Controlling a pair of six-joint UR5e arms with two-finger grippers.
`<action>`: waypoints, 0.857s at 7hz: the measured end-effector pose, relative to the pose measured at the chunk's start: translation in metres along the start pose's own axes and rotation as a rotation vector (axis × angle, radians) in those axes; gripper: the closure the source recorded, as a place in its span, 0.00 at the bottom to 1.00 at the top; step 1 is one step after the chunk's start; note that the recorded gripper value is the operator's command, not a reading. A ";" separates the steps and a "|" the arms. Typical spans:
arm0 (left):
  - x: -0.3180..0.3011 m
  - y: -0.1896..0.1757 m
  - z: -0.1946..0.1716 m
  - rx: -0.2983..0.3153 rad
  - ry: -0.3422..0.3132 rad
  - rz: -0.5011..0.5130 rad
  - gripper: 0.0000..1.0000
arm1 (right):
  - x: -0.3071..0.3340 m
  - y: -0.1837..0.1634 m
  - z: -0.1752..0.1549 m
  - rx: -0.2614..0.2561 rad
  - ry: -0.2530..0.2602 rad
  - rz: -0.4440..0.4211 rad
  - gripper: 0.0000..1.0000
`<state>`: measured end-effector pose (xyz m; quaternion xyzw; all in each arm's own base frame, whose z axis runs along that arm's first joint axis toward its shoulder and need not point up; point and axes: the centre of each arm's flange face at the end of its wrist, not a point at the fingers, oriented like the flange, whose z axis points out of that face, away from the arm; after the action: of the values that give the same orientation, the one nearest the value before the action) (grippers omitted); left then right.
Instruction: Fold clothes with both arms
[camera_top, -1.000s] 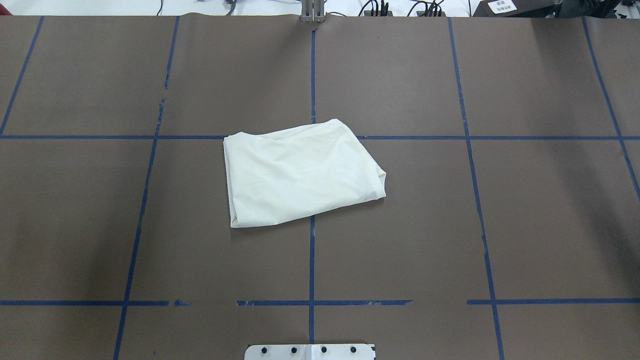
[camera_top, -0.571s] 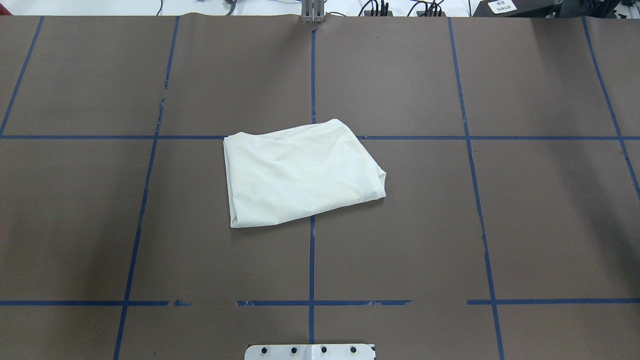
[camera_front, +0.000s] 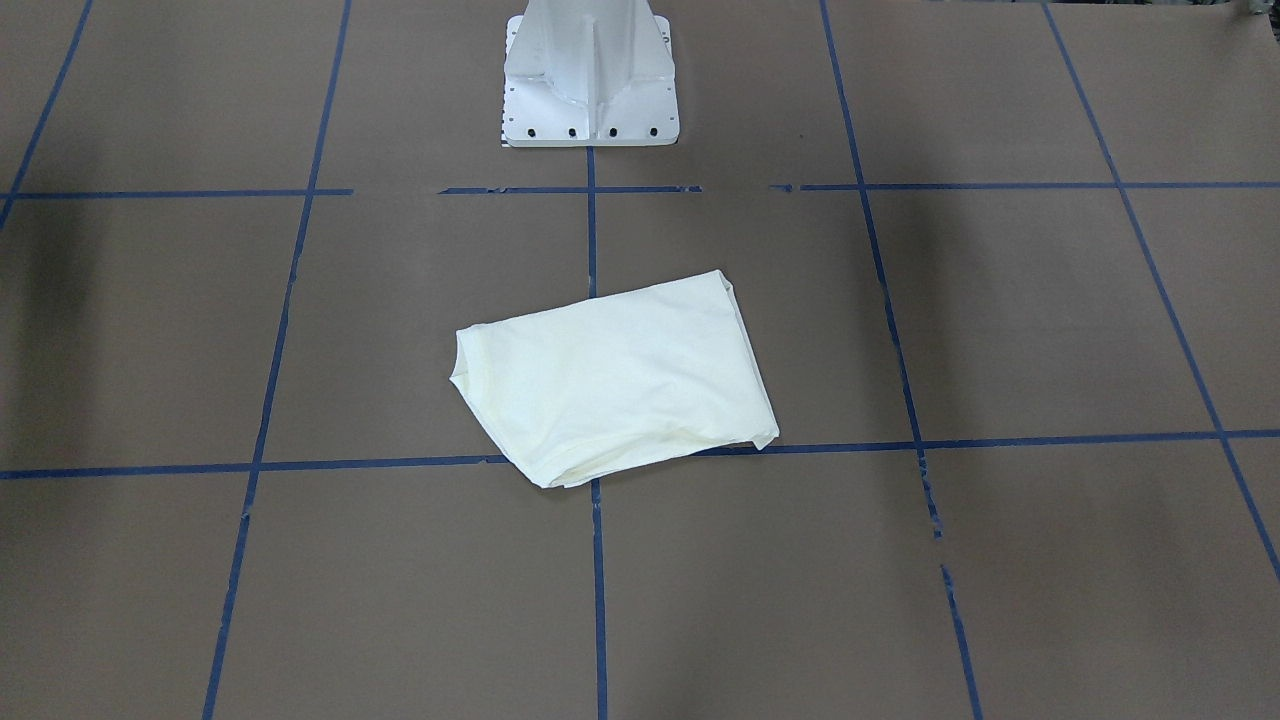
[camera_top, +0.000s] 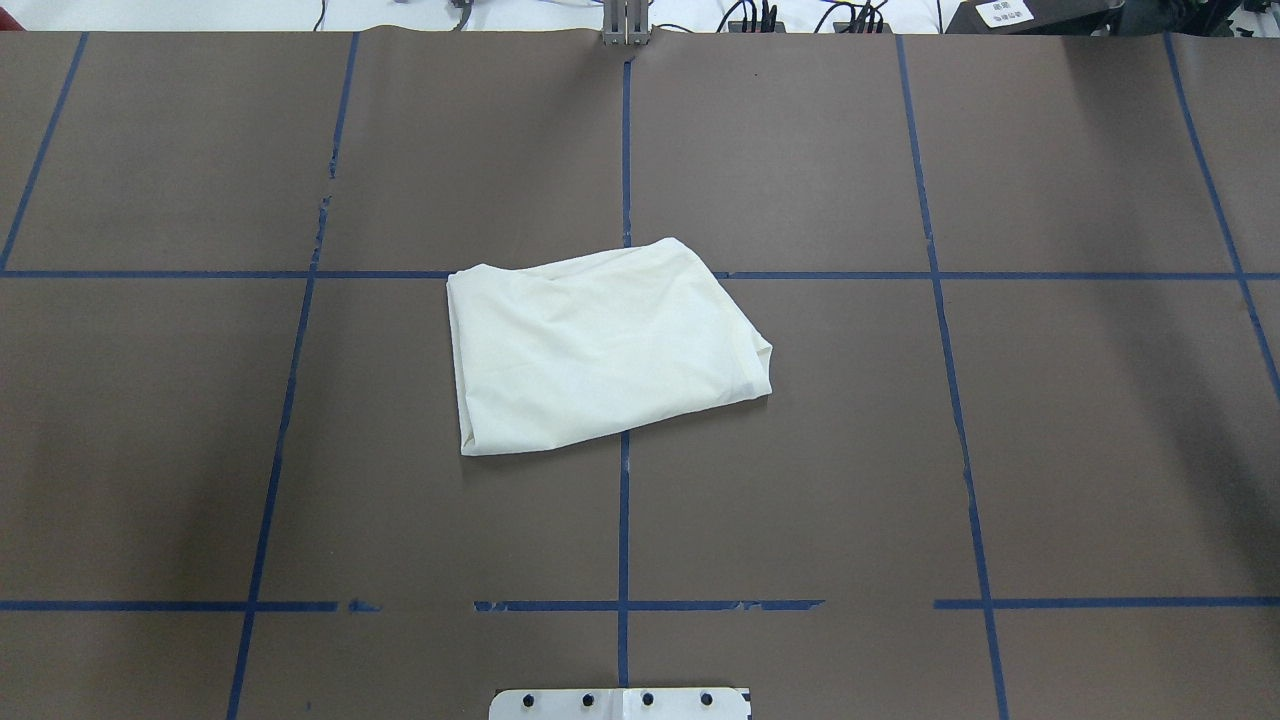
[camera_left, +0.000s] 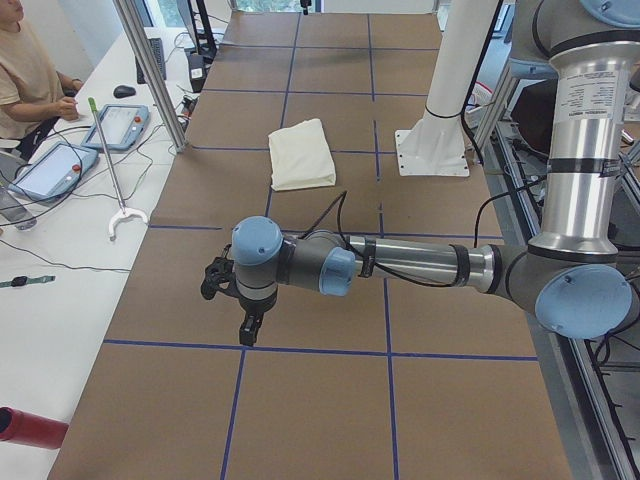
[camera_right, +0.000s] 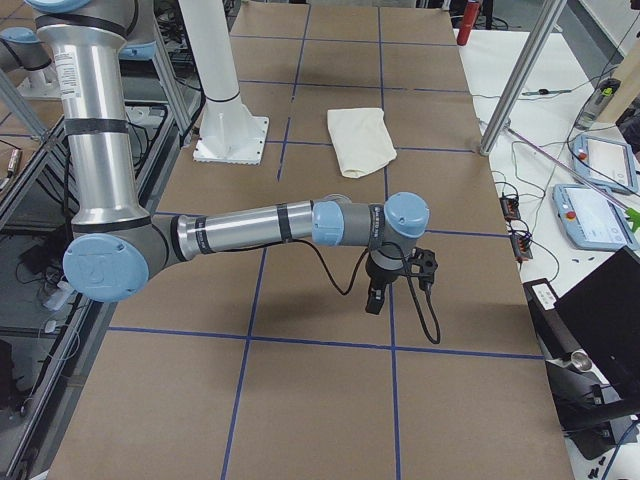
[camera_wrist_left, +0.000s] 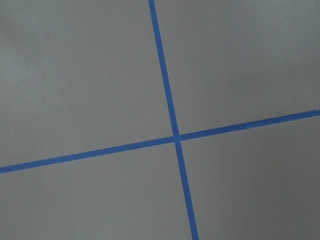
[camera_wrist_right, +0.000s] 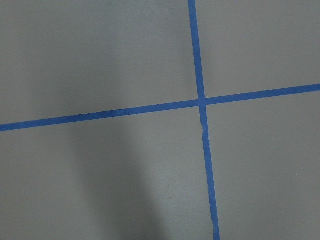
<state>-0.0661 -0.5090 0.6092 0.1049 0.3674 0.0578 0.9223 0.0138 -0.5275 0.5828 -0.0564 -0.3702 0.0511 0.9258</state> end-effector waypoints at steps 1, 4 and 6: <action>0.001 -0.003 -0.001 0.003 0.000 0.001 0.00 | -0.001 -0.001 0.001 -0.002 0.000 0.000 0.00; 0.001 -0.005 -0.001 0.004 0.000 0.001 0.00 | -0.003 -0.003 0.000 -0.002 -0.002 -0.003 0.00; 0.001 -0.004 -0.001 0.003 0.000 -0.001 0.00 | -0.003 -0.003 0.001 -0.003 -0.003 -0.002 0.00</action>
<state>-0.0658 -0.5130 0.6071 0.1063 0.3676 0.0569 0.9221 0.0111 -0.5303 0.5816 -0.0571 -0.3718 0.0497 0.9252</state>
